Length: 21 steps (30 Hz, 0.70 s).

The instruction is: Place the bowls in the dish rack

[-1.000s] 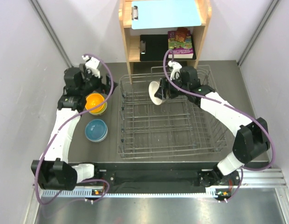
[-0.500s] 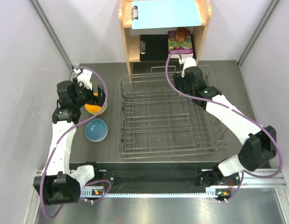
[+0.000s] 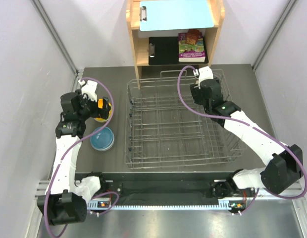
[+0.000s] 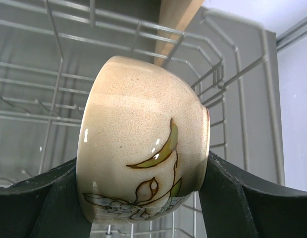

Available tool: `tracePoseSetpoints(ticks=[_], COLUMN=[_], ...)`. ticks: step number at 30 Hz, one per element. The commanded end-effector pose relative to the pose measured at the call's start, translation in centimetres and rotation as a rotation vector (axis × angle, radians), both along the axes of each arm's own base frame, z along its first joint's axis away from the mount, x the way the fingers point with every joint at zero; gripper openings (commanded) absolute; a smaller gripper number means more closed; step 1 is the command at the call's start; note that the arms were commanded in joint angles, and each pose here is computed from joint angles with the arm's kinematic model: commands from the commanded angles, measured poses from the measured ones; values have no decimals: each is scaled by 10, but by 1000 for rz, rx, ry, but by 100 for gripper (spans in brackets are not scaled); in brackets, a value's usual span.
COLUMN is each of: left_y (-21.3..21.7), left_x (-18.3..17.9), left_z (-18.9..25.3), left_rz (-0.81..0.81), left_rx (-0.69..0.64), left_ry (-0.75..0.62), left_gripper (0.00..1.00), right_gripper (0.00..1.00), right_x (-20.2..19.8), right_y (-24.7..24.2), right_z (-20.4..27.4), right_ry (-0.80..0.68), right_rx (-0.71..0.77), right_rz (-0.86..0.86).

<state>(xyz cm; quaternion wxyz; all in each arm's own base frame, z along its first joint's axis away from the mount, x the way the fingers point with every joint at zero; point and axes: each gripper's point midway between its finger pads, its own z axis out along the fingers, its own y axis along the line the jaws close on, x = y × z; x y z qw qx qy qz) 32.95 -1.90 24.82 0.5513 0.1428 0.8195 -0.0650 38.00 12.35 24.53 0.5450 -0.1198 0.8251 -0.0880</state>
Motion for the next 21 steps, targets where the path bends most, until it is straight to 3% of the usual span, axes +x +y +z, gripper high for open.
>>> tracePoseSetpoints(ticks=[1, 21], left_y=[6, 11], left_x=[-10, -24], left_z=[1, -12], left_rz=[21, 35], left_rx=[25, 49], left_ry=[-13, 10], left_gripper=[99, 99], right_gripper=[0, 0], right_x=[8, 11], right_y=[13, 55], right_z=[28, -28], right_ry=[-118, -19], right_rx=[30, -41], right_rz=[4, 71])
